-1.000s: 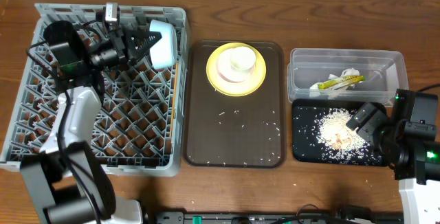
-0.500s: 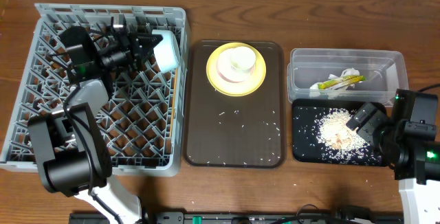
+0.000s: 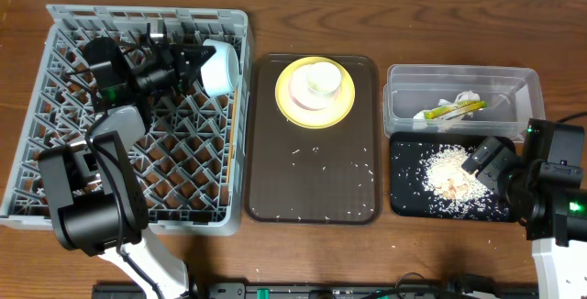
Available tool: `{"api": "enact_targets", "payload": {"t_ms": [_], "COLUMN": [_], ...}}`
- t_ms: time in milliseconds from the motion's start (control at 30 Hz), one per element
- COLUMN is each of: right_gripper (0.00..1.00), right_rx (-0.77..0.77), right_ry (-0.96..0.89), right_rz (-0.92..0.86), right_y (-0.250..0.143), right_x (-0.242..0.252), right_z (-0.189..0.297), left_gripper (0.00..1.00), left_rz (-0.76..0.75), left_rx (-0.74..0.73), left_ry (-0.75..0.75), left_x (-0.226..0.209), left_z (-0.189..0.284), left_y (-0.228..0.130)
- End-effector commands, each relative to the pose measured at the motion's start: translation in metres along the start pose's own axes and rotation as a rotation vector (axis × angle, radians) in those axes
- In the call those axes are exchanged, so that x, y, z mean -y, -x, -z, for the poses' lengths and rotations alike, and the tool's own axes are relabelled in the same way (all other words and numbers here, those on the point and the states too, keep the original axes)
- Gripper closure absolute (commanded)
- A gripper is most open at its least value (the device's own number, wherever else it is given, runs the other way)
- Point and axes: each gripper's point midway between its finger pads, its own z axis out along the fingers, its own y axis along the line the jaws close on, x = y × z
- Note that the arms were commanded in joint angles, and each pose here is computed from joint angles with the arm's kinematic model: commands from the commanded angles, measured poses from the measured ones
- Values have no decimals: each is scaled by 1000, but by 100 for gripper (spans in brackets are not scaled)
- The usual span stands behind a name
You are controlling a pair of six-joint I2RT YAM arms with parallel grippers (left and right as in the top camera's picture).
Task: Sort waste into correct bins and load items into the dishwasher
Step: 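Lower the blue bowl into the rack and open the left gripper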
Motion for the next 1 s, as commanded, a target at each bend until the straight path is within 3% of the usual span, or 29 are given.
{"api": "enact_targets", "payload": {"t_ms": [0, 267, 400, 667, 733, 967], "right_gripper": [1, 1, 1, 1, 1, 1], "right_rx": [8, 8, 8, 8, 8, 8], "right_ry": [0, 0, 0, 0, 0, 0], "right_rz": [-10, -10, -10, -10, -10, -10], "right_y": [3, 3, 3, 3, 3, 3], "right_x": [1, 1, 1, 1, 1, 1], "right_z": [2, 2, 2, 2, 2, 2], "left_gripper": [92, 83, 64, 61, 54, 51], "left_rz": [-64, -130, -148, -169, -171, -165], "left_rx": [13, 25, 28, 63, 79, 141], "left_ry": [2, 0, 1, 9, 12, 25], "left_x": [-6, -7, -7, -9, -10, -13], "left_z": [6, 17, 18, 32, 39, 65], "left_y": [8, 12, 12, 21, 24, 37]}}
